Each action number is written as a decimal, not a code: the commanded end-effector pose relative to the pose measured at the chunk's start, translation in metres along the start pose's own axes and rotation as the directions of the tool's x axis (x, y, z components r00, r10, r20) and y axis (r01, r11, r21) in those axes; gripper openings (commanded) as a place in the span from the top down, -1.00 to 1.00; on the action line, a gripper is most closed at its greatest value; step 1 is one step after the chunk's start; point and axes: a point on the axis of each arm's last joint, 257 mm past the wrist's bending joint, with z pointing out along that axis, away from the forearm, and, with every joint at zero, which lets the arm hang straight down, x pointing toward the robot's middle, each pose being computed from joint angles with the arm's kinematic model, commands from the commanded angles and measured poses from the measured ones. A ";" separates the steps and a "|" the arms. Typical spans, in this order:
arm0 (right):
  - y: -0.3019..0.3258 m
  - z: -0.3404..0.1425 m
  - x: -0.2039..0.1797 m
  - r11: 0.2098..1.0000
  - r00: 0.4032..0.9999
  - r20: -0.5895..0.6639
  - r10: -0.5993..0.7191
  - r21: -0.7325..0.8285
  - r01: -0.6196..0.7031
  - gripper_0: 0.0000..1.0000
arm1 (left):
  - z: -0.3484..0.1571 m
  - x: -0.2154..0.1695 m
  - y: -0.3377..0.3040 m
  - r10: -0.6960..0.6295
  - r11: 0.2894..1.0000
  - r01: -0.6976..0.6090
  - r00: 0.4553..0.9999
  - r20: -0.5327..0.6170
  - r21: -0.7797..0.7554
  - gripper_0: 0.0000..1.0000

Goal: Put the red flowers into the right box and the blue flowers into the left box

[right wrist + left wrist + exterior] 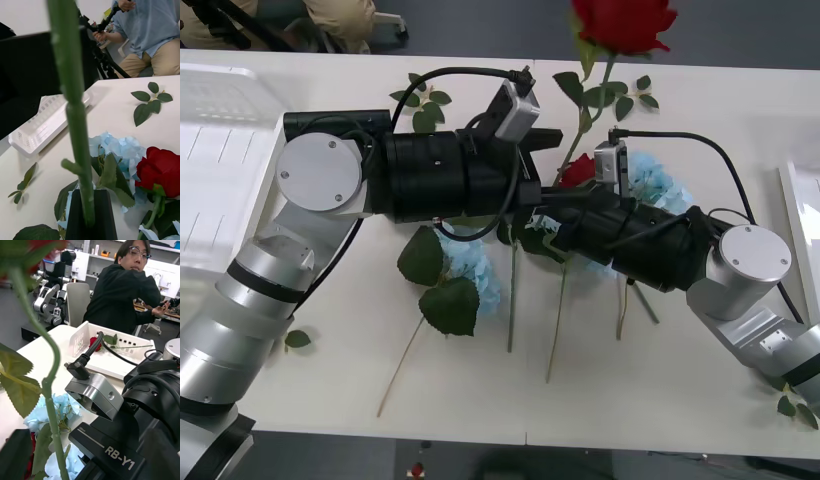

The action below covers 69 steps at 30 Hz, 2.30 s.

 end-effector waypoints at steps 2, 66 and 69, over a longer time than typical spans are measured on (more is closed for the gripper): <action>0.007 0.007 -0.022 1.000 0.999 0.038 0.004 -0.023 -0.003 1.00 | 0.001 -0.023 0.002 0.057 0.998 -0.056 0.998 0.035 -0.003 -1.00; -0.240 -0.426 -0.083 0.292 0.772 -0.156 0.617 0.955 -0.041 1.00 | -0.170 0.098 0.000 -0.838 0.545 0.798 0.510 -0.196 -0.255 -1.00; -0.250 -0.450 -0.078 0.248 0.777 -0.138 0.614 0.968 -0.024 1.00 | -0.169 0.099 0.010 -0.874 0.486 0.828 0.467 -0.134 -0.281 -1.00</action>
